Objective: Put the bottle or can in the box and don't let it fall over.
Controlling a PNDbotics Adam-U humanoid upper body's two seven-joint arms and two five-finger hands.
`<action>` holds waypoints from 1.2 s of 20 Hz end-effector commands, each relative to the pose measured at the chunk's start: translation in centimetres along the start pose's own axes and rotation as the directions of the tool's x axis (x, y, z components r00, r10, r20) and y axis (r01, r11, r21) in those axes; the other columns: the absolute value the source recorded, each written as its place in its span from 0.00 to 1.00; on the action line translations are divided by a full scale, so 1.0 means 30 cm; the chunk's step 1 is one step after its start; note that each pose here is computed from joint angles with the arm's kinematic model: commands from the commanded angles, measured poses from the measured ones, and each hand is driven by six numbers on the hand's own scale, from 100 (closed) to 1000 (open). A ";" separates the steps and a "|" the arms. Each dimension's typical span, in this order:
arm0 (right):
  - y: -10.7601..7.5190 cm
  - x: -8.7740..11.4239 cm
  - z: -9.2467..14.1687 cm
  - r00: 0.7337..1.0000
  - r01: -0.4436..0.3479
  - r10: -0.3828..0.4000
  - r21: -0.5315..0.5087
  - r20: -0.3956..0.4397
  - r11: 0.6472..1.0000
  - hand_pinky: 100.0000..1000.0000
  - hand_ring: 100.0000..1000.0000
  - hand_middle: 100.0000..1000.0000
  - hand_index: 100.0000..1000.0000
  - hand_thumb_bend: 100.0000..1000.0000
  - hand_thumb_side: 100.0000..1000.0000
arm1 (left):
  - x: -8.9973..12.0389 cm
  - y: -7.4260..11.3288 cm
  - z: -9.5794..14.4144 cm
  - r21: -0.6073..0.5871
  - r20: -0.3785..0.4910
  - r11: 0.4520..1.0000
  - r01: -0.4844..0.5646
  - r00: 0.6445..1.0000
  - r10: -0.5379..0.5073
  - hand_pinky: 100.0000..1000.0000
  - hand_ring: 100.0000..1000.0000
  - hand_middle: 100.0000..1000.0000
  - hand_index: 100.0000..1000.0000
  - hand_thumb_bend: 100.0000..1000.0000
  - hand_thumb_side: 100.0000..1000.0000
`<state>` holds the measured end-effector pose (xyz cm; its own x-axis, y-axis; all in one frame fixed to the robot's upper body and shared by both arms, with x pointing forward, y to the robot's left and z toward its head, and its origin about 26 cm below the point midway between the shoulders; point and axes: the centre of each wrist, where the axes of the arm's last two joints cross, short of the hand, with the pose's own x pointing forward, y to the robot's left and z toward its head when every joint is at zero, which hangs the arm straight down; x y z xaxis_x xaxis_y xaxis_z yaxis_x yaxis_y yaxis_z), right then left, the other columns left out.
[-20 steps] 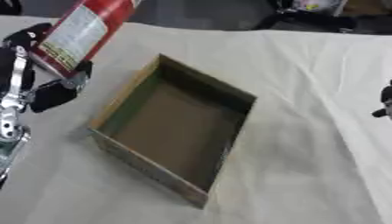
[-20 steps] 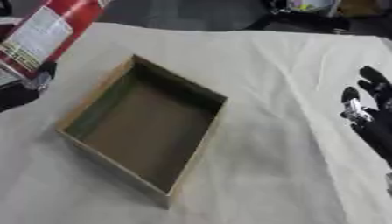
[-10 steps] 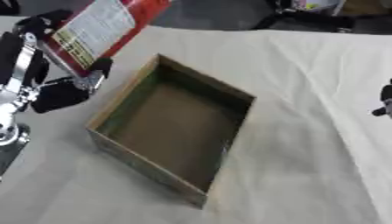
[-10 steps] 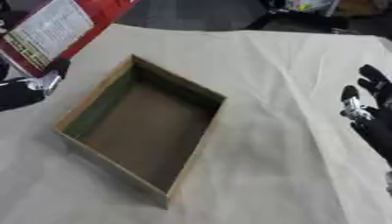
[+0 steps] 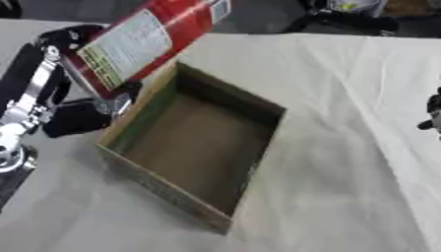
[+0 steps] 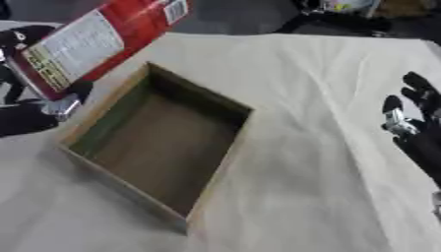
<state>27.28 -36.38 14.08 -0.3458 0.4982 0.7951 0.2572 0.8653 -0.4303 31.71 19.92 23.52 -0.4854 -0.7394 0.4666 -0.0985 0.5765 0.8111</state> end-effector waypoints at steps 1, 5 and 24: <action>-0.024 0.028 -0.014 0.999 -0.022 0.022 -0.005 0.034 1.000 0.52 1.00 0.98 1.00 0.00 0.59 | 0.013 0.020 0.001 -0.031 0.013 0.999 0.023 1.000 -0.023 0.00 0.42 0.56 0.35 0.00 0.00; -0.024 0.030 -0.014 0.999 -0.021 0.021 -0.004 0.035 1.000 0.52 1.00 0.98 1.00 0.00 0.59 | 0.007 -0.002 0.000 -0.097 -0.006 0.995 0.025 1.000 -0.025 0.00 0.44 0.58 0.38 0.00 0.00; -0.024 0.030 -0.010 0.999 -0.019 0.019 -0.009 0.033 1.000 0.52 1.00 0.98 1.00 0.00 0.59 | -0.004 0.008 -0.008 -0.185 0.040 0.942 0.281 0.960 -0.278 0.75 0.92 0.89 0.82 0.45 0.70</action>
<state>27.22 -36.31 14.19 -0.3495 0.4982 0.7935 0.2577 0.8654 -0.4298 31.94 19.58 22.75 -0.4784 -0.8427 0.2469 -0.0239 0.2936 0.9556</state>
